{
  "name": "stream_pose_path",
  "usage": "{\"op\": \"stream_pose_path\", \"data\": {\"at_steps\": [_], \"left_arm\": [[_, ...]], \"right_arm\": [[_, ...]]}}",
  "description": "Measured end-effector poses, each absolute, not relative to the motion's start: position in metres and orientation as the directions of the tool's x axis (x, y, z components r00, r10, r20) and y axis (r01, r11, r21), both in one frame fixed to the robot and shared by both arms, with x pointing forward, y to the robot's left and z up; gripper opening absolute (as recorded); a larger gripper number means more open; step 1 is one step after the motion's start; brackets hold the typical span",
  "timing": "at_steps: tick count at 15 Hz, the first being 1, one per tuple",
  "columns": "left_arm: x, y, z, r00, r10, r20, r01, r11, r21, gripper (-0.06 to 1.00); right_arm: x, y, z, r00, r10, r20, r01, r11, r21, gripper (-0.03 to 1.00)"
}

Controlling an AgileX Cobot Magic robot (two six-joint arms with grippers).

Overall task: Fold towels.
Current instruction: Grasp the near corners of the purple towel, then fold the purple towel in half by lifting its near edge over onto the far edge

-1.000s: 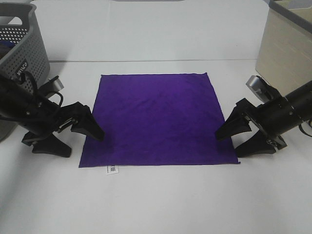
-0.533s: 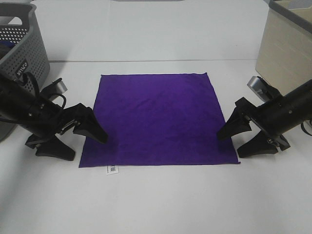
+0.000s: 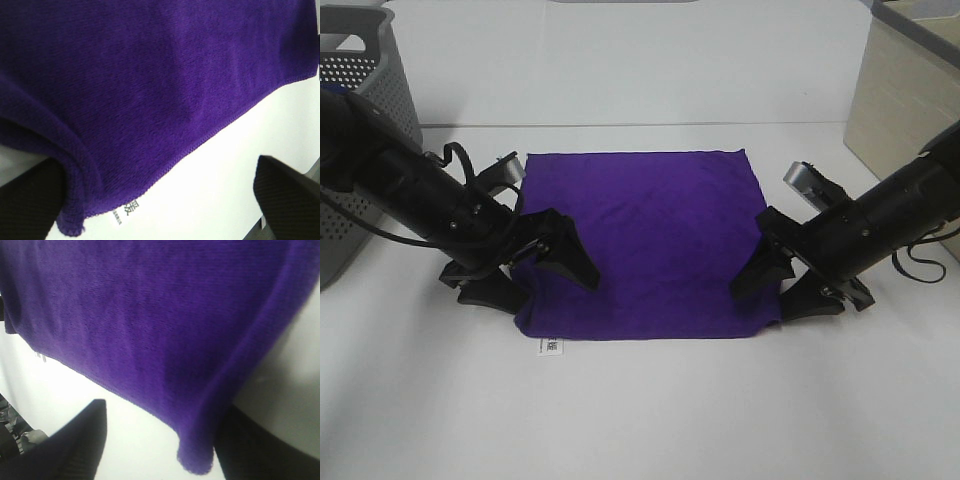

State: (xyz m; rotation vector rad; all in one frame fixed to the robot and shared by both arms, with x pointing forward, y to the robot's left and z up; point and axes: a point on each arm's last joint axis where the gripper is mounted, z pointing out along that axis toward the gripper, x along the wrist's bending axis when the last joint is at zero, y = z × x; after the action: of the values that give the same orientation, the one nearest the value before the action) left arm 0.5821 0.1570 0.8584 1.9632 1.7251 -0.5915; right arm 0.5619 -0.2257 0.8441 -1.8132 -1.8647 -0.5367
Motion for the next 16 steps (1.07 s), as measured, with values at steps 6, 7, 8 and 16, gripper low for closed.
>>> {"op": "stream_pose_path", "data": {"at_steps": [6,7,8,16], "left_arm": [[0.582,0.154,0.857,0.109,0.794,-0.598,0.994,-0.100,0.048,0.90],[0.582,0.154,0.855,0.107,0.797,-0.594,0.994,-0.097,0.049,0.82],[0.582,0.155,0.853,0.107,0.804,-0.586,0.994,-0.096,0.049,0.69],[0.581,0.157,0.843,0.120,0.824,-0.554,0.993,-0.110,0.051,0.01]], "right_arm": [[0.562,-0.226,0.841,0.016,0.838,0.545,0.998,0.019,-0.059,0.34],[0.563,-0.227,0.841,0.009,0.844,0.537,0.998,0.024,-0.054,0.28],[0.563,-0.227,0.840,0.004,0.847,0.531,0.998,0.028,-0.052,0.23],[0.563,-0.228,0.840,-0.002,0.854,0.520,0.998,0.030,-0.046,0.01]]}}
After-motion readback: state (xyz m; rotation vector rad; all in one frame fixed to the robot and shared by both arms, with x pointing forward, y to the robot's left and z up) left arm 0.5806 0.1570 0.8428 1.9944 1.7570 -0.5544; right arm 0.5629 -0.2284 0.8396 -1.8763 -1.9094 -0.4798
